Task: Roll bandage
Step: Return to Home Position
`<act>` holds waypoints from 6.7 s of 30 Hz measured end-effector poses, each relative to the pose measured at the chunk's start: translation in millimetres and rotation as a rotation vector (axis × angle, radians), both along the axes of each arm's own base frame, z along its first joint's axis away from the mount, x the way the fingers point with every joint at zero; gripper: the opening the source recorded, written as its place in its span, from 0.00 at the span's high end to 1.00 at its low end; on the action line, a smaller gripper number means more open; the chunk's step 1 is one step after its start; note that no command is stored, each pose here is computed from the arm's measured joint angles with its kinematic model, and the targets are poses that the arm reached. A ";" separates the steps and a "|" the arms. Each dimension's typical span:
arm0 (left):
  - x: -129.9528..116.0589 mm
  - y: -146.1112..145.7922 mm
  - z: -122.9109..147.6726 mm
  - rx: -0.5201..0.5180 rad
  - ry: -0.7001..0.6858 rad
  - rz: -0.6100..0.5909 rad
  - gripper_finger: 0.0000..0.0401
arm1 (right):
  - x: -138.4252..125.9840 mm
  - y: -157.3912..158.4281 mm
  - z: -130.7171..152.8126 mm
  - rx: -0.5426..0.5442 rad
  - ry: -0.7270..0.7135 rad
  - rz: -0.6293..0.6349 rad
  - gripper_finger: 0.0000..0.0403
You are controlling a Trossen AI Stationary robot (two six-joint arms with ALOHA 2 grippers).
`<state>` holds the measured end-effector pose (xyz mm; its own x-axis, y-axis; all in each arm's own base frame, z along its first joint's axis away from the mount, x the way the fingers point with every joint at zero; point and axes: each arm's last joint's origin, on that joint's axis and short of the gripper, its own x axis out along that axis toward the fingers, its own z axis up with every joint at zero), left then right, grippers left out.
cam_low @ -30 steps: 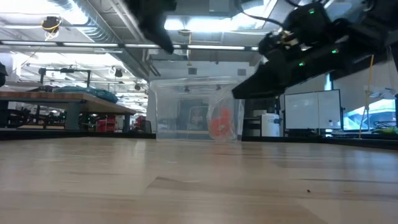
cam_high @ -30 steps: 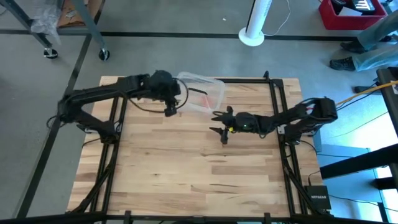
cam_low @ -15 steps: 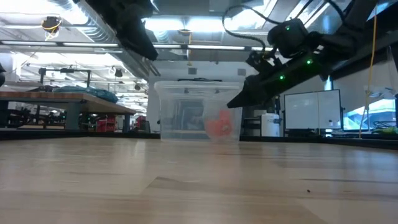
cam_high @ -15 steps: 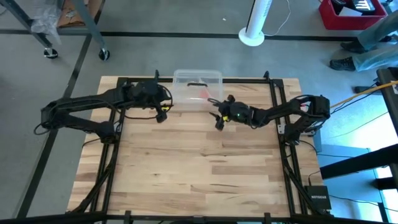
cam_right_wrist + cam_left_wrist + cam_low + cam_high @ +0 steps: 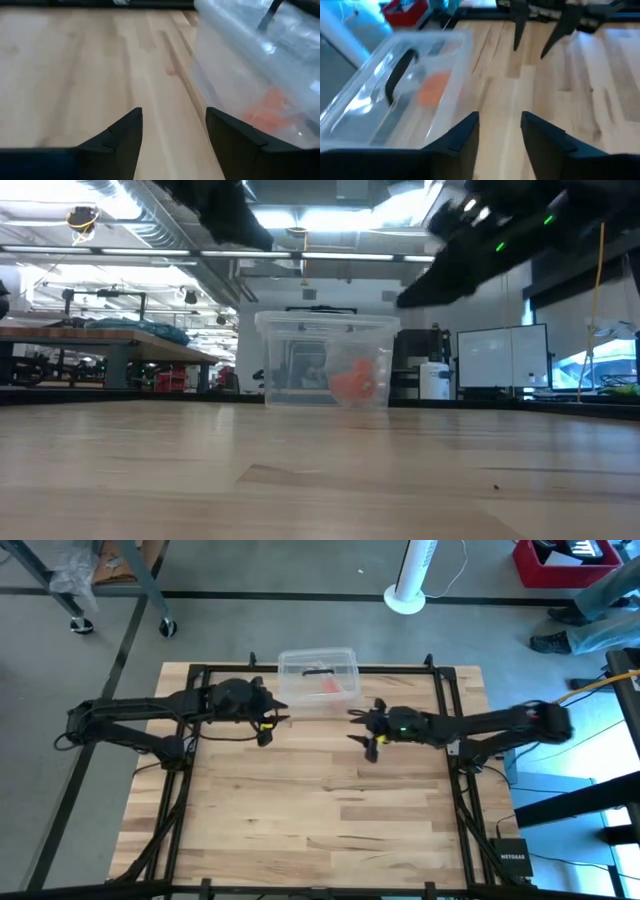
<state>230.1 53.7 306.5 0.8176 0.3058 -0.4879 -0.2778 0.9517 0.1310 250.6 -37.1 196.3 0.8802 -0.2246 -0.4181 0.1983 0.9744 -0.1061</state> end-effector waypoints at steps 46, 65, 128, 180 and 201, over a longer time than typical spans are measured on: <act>-111.4 -29.1 -99.7 0.005 -0.574 -0.033 1.00 | -112.0 18.6 -7.3 0.118 -0.552 0.069 0.99; -139.7 -33.2 -116.6 -0.050 -0.656 0.019 0.99 | -117.5 19.6 -6.5 0.170 -0.553 0.061 0.97; -134.3 -35.9 -137.0 -0.071 -0.594 -0.006 0.99 | -151.7 31.5 -29.3 0.183 -0.474 0.091 0.98; -134.3 -36.0 -137.3 -0.072 -0.593 -0.006 0.99 | -151.7 31.5 -29.7 0.183 -0.473 0.091 0.98; -134.3 -35.9 -137.3 -0.072 -0.593 -0.006 0.99 | -151.7 31.5 -29.6 0.182 -0.473 0.091 0.98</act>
